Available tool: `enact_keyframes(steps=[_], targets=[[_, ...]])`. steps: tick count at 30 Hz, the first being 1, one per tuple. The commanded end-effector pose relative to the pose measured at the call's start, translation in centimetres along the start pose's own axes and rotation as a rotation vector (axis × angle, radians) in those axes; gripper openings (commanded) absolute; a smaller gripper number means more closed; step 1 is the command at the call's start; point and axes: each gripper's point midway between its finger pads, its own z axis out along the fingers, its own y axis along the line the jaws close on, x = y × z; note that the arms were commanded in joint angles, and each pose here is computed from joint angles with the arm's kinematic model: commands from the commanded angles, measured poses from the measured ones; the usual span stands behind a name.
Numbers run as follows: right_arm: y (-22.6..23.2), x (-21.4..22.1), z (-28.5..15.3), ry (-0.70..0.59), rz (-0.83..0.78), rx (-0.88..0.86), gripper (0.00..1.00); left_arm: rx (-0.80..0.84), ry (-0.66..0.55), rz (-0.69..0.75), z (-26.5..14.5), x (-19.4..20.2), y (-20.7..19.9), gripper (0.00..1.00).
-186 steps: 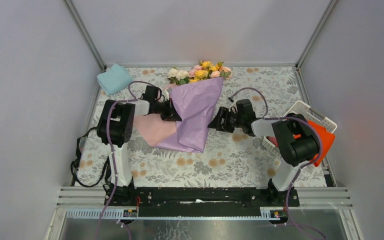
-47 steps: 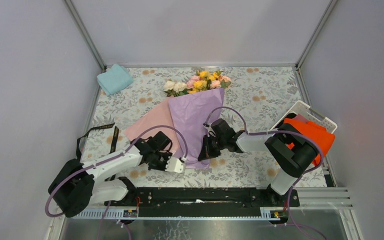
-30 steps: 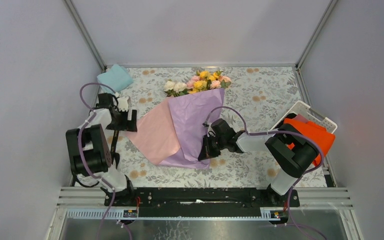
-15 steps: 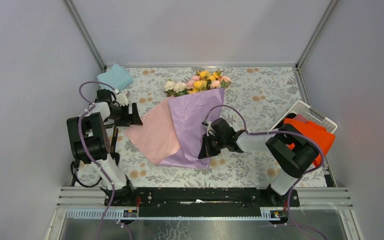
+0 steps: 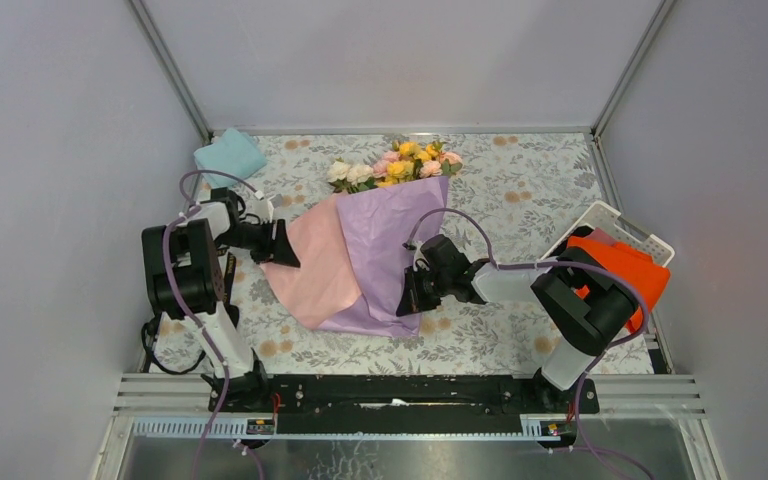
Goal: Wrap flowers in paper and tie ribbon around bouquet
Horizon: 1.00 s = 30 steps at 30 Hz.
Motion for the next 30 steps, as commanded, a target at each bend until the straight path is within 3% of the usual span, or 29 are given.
enact_keyframes(steps=[1,3,5,11,20,24,30], targets=[[-5.2,1.2,0.3,0.020,-0.004,0.213,0.00,0.130,0.029,0.020,-0.9,0.9,-3.3,0.38],[-5.2,1.2,0.4,0.024,-0.001,0.212,0.00,0.162,0.008,0.040,-1.5,0.5,-4.4,0.16],[-5.3,1.3,0.5,0.028,0.002,0.214,0.00,0.202,-0.023,0.055,-2.3,-0.3,-6.0,0.00],[-5.7,1.4,0.8,0.036,0.004,0.222,0.00,0.334,-0.079,0.143,-2.6,-4.4,-14.5,0.00],[-5.7,1.1,1.3,-0.014,-0.009,0.196,0.00,0.440,-0.061,0.269,4.8,-9.7,-26.9,0.00],[-5.3,0.5,1.0,-0.070,-0.013,0.175,0.00,0.412,-0.013,0.291,10.7,-10.2,-28.3,0.00],[-4.2,-0.8,0.1,-0.181,-0.001,0.135,0.00,0.363,0.005,0.205,17.0,-12.4,-26.6,0.00]])
